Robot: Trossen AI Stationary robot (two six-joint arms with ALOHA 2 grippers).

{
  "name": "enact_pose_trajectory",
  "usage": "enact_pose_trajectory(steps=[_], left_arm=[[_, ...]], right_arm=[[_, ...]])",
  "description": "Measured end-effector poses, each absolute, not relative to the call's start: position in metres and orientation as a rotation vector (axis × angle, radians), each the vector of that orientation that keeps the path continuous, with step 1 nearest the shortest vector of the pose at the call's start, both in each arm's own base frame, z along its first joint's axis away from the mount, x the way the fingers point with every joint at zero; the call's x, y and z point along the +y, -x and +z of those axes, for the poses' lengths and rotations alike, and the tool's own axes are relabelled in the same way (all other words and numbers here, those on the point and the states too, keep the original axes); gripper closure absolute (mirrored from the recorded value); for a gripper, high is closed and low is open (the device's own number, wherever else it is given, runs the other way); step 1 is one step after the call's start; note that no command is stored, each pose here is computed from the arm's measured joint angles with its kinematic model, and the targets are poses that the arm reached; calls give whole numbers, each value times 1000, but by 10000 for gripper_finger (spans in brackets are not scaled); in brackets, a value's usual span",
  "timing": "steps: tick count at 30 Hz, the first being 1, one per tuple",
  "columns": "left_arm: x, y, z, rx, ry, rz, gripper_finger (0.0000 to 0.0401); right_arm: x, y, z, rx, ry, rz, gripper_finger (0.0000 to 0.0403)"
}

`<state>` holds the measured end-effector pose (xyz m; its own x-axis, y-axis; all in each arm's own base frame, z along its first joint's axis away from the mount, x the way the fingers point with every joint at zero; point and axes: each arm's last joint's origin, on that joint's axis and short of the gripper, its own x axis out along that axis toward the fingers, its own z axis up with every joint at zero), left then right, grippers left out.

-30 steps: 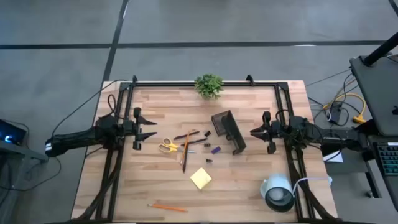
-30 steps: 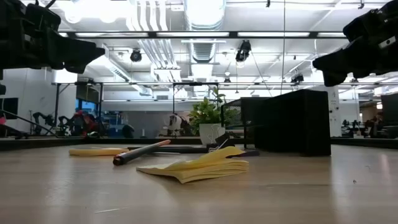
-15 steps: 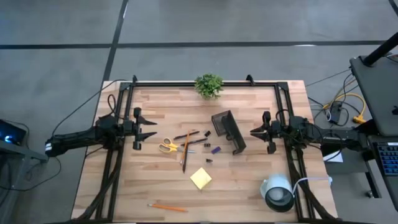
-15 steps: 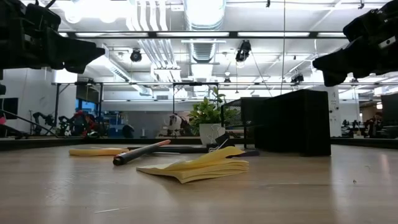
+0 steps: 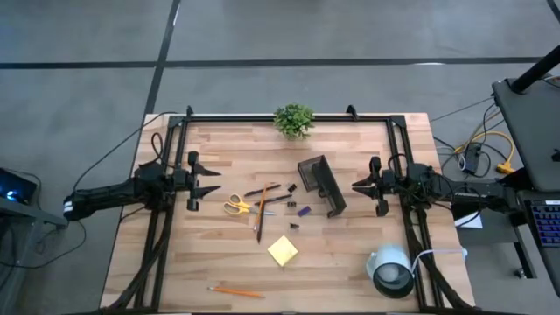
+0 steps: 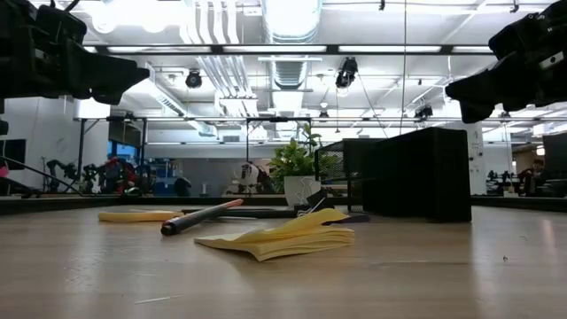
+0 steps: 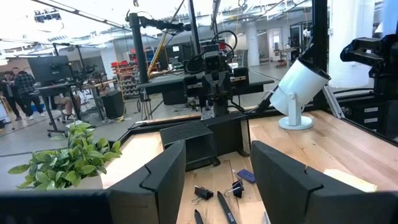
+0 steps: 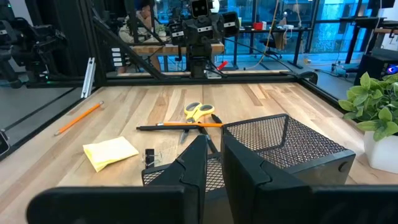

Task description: Pick and place office supplies into organizer

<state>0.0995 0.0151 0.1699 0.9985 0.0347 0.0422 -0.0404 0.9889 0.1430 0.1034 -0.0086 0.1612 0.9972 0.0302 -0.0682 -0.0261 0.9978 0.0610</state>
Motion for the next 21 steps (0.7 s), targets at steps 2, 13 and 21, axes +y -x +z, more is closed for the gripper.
enact_pose_trajectory(steps=[2,13,21], left_arm=[[15,-100,170,-40,-144,38,234],[15,-100,170,-39,-144,38,234],[15,-100,170,-40,-144,38,234]], right_arm=[[-9,-103,161,69,-60,28,364],[-9,-103,161,69,-60,28,364],[-6,-103,168,34,-489,127,364]])
